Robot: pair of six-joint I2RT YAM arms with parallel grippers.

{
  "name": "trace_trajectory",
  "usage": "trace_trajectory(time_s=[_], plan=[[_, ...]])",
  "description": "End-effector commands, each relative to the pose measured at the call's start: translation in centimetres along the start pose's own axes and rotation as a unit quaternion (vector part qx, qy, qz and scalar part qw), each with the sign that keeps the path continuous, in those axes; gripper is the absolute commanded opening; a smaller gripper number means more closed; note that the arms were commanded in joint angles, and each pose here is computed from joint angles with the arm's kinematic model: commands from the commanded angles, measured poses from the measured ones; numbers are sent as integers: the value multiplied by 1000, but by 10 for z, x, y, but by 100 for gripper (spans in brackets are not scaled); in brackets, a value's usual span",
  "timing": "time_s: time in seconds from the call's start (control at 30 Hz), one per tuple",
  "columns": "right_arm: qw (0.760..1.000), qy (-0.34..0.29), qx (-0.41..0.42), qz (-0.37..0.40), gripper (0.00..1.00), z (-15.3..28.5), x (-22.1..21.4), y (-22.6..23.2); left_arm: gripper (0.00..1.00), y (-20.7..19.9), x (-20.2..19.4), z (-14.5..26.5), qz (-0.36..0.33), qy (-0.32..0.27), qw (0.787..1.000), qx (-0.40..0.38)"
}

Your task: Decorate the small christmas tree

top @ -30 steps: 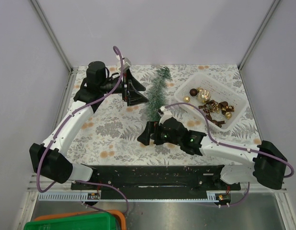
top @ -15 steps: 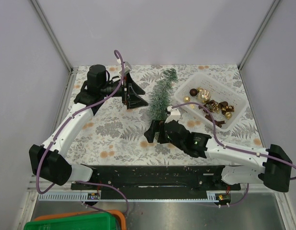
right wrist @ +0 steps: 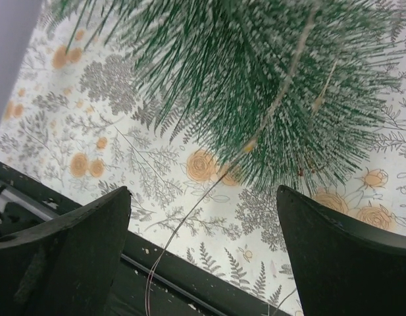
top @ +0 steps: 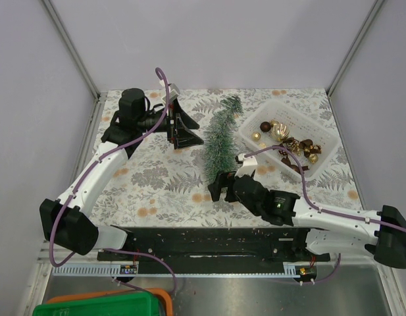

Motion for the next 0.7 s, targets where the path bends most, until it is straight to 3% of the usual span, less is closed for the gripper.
trace_trajectory(time_s=[0.0,0.3,0.5,0.67], plan=[[999,-35,-36,20,99,11,3,13,93,-7,13,5,-42,-18,999,2],[984,-79,-147,63,99,47,19,14,93,-3,13,5,-47,-14,999,18],[962,-62,-241,116,100,54,24,12,93,3,13,3,-51,-13,998,25],[958,-44,-246,140,99,55,23,18,94,5,14,2,-55,-13,998,22]])
Point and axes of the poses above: each gripper's point midway between its finger pads, its own z axis back along the fingers, its own y axis along the line the jaws close on, x = y × z, the point moved 10 cm from there along z, back along the fingers, and after that the axes turned 11 degrees about -z, right-handed, at the moved point
